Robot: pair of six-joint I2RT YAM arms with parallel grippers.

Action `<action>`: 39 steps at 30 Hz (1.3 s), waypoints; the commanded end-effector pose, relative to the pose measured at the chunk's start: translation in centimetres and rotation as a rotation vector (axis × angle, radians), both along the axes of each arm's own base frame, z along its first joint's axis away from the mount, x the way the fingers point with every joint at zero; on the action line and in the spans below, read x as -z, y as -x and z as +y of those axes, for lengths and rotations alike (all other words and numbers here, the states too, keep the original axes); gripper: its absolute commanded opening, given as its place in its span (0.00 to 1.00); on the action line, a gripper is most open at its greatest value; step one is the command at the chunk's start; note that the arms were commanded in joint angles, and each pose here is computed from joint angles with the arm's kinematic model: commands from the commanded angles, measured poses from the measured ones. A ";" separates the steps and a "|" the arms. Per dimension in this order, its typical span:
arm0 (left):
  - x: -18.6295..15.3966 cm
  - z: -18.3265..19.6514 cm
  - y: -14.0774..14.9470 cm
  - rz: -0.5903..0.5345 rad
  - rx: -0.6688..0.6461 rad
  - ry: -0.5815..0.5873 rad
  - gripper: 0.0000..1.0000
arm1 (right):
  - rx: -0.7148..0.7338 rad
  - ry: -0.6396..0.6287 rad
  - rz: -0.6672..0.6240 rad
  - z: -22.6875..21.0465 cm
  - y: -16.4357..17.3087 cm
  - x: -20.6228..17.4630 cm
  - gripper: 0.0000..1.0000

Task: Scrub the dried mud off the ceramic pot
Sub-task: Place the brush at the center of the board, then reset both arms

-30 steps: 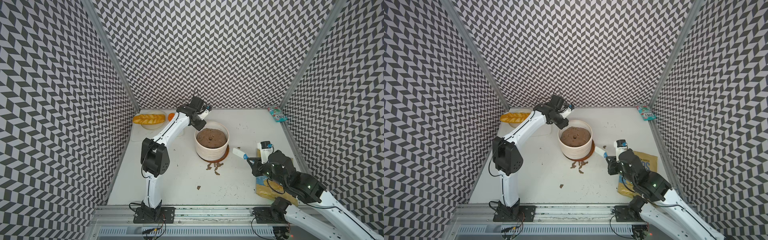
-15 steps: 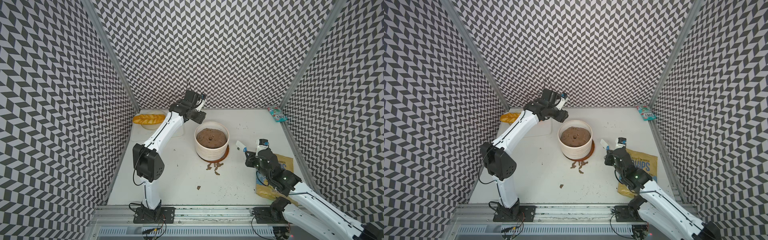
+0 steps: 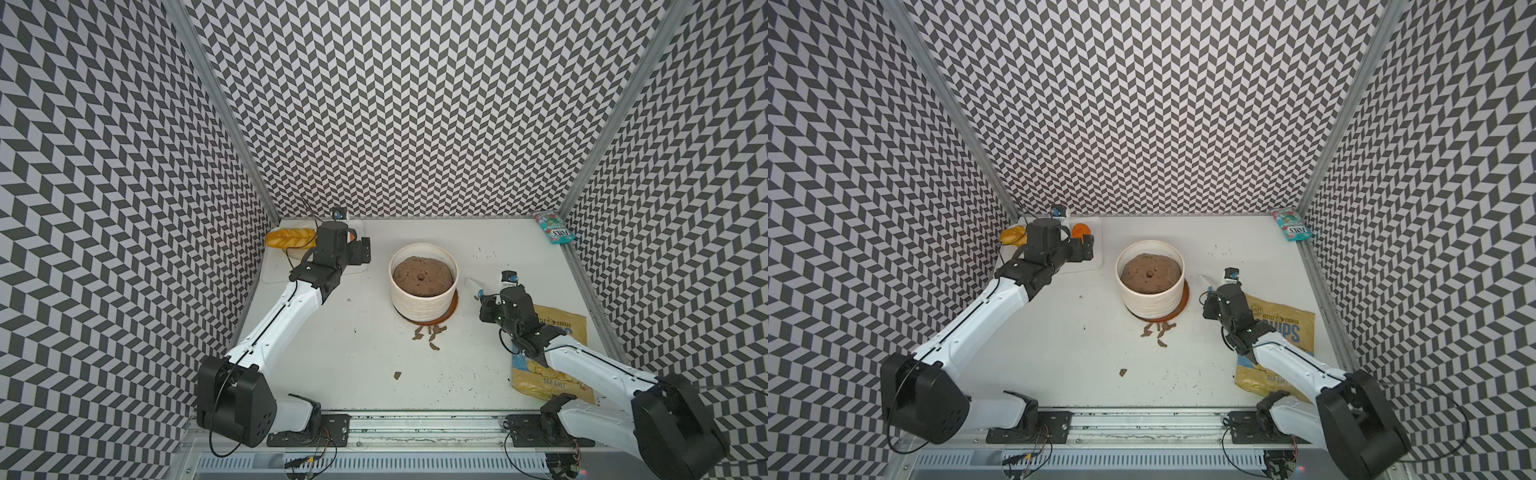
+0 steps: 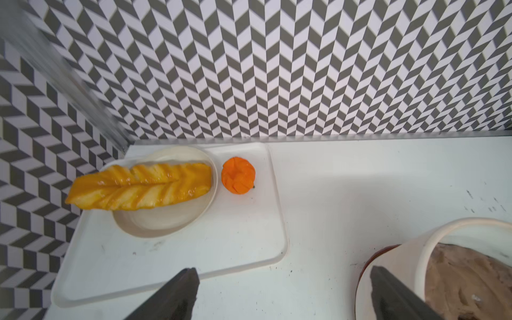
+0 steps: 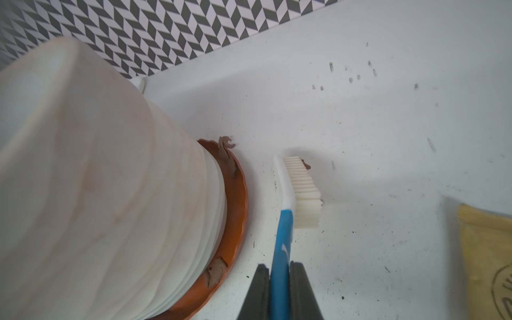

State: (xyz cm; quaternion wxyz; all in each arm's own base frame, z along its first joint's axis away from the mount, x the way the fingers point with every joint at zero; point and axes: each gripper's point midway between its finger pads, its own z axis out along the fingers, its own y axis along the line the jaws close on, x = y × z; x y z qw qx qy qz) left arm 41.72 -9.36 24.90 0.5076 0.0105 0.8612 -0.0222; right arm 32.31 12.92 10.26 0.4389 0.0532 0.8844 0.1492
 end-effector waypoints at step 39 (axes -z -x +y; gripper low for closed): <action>8.6 5.2 1.3 -0.190 -0.088 -0.046 1.00 | 0.116 0.077 -0.209 -5.7 -3.6 -4.8 0.73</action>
